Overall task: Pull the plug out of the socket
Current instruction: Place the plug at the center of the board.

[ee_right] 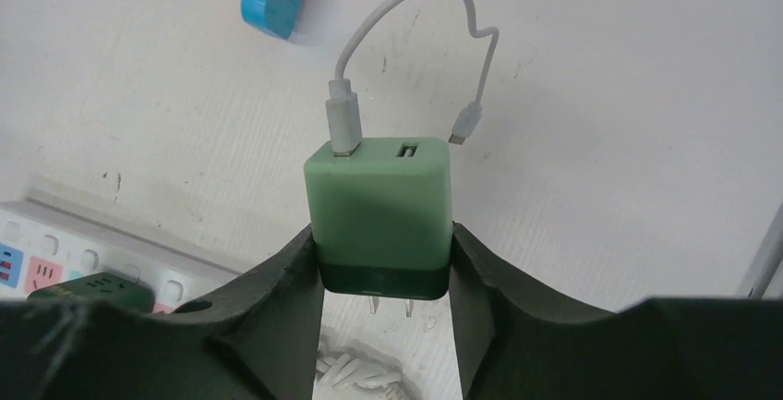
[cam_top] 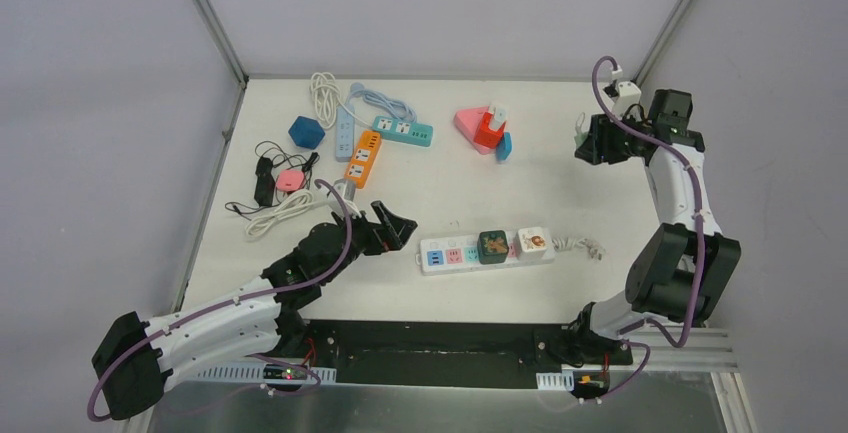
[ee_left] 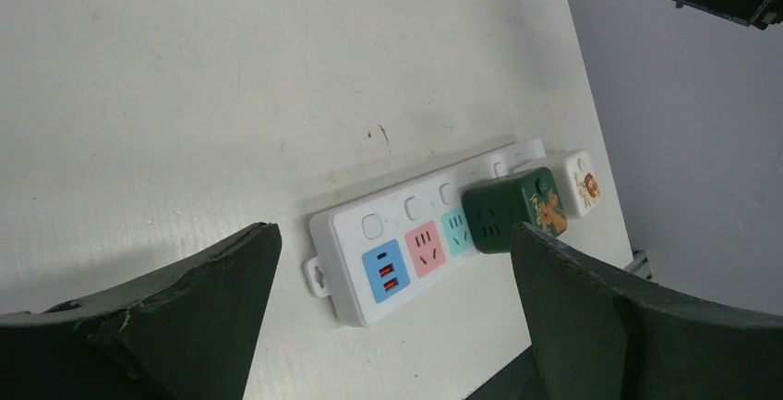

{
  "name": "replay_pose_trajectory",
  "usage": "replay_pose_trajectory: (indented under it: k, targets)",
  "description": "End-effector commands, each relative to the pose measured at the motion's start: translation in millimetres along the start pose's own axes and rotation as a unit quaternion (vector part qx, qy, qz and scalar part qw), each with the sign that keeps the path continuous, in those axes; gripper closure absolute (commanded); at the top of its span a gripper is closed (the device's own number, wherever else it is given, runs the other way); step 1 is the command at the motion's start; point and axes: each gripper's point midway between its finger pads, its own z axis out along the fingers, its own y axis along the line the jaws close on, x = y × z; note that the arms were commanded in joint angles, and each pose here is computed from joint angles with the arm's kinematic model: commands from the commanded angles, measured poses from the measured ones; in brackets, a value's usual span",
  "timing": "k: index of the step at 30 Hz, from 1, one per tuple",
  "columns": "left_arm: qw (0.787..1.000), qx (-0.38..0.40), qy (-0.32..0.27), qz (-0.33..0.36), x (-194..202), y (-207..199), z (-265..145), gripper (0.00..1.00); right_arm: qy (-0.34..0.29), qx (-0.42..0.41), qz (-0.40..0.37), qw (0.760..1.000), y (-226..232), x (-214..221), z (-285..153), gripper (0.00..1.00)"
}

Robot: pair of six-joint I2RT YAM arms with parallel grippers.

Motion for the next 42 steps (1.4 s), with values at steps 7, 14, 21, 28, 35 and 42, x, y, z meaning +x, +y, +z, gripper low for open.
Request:
replay_pose_trajectory:
  k: [7, 14, 21, 28, 35, 42]
  targets:
    - [1.0, -0.004, -0.012, 0.009, -4.2, 6.7, 0.6, 0.01, -0.029, 0.08, 0.039, 0.996, -52.8, -31.6, 20.6, 1.0]
    - [1.0, -0.003, -0.009, 0.008, -3.8, 6.2, 1.4, 0.01, 0.015, 0.081, 0.088, 0.993, -75.2, -29.3, 60.0, 1.0]
    - [1.0, -0.004, -0.01, 0.003, -3.6, 7.5, 0.8, 0.01, 0.063, 0.081, 0.082, 0.991, -87.3, -32.5, 114.0, 1.0]
    - [1.0, -0.011, -0.004, 0.0, -2.8, 9.1, -1.4, 0.01, 0.101, 0.079, 0.081, 0.988, -87.8, -23.1, 164.3, 0.99]
    - [1.0, -0.018, -0.006, 0.001, -4.0, 10.8, 0.5, 0.01, 0.141, 0.07, 0.077, 0.984, -81.6, 3.2, 193.7, 0.92]
    - [1.0, -0.018, 0.001, 0.003, -2.1, 9.4, 5.8, 0.01, 0.172, 0.068, 0.066, 0.98, -78.3, 24.3, 201.3, 0.75]
